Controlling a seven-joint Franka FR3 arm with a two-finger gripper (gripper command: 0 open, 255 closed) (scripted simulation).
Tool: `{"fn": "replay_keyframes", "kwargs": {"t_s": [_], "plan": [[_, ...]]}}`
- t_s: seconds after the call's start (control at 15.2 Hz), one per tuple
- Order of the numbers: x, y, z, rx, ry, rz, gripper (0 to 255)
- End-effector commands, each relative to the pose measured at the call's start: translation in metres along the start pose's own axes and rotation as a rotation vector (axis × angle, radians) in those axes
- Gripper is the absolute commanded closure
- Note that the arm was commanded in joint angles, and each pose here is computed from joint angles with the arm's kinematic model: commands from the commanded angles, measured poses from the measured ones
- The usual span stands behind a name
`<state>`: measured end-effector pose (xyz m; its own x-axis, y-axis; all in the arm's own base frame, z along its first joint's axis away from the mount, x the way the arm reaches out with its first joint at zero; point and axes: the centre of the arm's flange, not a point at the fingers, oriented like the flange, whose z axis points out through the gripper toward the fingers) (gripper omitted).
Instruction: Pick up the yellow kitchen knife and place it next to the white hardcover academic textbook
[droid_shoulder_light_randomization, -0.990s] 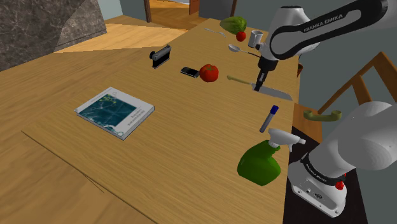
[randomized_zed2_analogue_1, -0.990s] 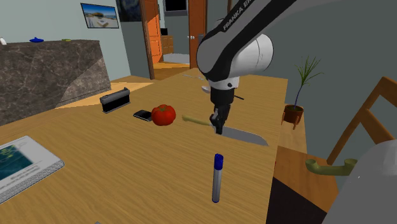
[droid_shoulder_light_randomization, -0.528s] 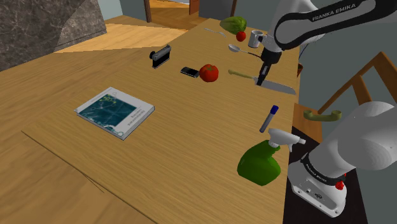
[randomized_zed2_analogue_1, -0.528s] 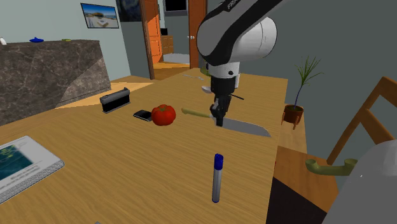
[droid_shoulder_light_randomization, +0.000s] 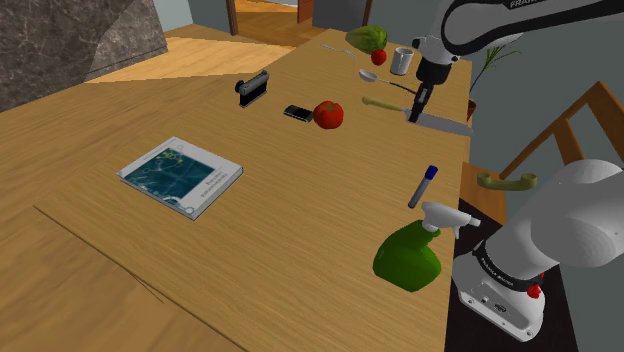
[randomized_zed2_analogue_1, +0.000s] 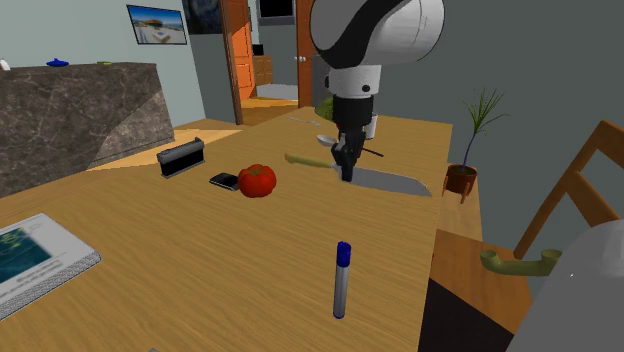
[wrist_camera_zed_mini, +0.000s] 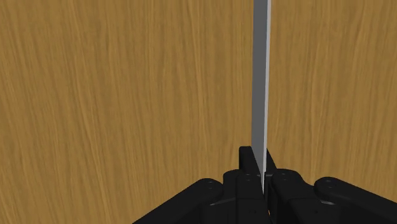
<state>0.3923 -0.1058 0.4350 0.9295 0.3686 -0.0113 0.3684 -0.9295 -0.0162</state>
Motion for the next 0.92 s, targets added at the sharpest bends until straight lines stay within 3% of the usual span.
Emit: {"fn": "replay_keyframes", "kwargs": {"t_s": [0.0,0.86], "plan": [[0.001,0.0,-0.011,0.0,0.0,0.0,255],[0.075,-0.14,-0.01,0.0,0.0,0.0,255]]}}
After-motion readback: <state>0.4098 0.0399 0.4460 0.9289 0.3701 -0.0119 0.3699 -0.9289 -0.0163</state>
